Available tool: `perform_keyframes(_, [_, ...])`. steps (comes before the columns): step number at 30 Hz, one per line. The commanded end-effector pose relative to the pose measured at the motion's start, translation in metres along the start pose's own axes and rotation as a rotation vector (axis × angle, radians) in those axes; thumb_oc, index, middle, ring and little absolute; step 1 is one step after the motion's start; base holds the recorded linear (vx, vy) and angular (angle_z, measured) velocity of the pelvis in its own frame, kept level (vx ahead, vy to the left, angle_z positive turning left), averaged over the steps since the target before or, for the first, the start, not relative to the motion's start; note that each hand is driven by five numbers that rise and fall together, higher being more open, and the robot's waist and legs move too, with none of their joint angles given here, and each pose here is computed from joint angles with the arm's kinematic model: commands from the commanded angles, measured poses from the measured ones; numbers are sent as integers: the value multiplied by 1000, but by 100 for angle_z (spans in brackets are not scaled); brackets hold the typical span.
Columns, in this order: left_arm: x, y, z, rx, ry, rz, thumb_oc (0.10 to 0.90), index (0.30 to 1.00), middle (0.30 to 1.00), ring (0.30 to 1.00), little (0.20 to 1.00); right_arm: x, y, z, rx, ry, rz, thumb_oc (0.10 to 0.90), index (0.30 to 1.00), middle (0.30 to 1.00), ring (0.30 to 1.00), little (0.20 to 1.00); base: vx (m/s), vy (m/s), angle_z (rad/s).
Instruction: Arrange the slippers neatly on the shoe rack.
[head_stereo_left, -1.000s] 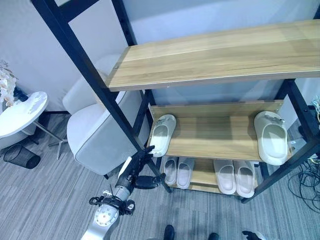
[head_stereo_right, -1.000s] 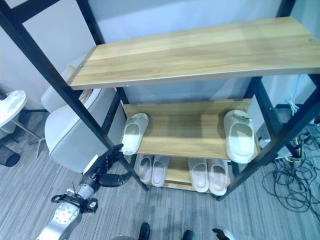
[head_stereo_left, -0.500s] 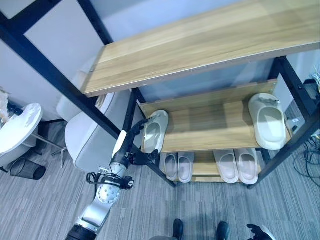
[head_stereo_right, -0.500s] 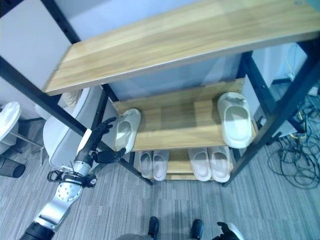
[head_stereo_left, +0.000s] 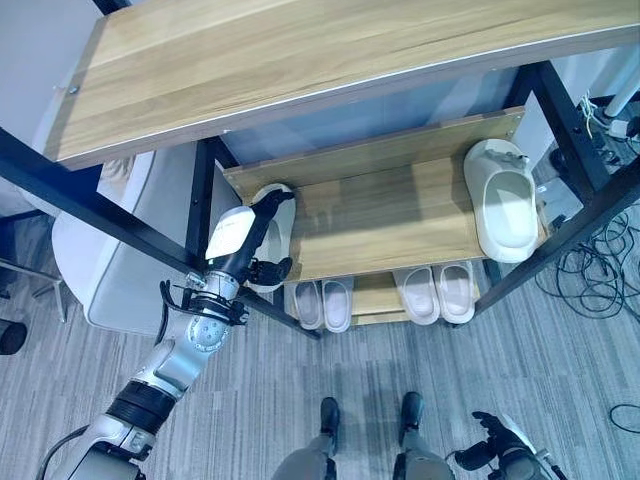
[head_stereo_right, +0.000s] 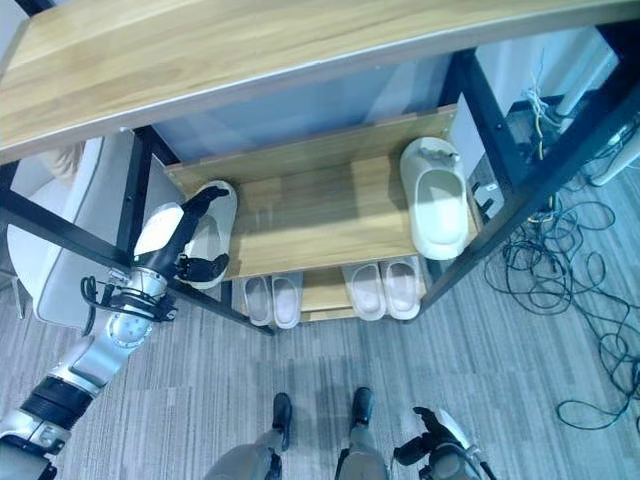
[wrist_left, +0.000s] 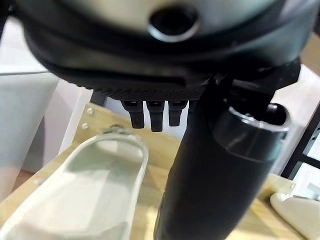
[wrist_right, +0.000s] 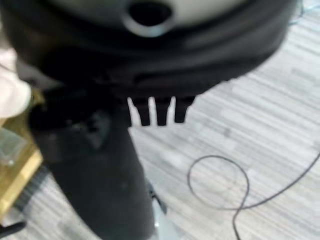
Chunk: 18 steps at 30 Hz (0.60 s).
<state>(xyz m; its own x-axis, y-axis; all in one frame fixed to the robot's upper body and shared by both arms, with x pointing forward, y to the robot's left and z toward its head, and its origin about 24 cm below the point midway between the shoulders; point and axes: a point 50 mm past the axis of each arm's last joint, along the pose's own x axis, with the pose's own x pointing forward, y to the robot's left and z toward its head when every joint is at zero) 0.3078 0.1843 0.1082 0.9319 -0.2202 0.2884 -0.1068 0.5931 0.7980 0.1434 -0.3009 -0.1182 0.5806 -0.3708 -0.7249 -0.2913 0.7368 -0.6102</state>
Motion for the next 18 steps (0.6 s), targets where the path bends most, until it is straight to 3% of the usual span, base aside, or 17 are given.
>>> perform_keyframes(1, [16,43,7,57,-67,223,800,900,900,900,900,-1,2,14,13,-85,-10,800,900,900,900,900,0,0,0])
perform_keyframes(18, [44,90,10,440,-95,315,800,900,900,900,900,2,3,34,12,-157,5,800,900,900,900,900,0,0,0])
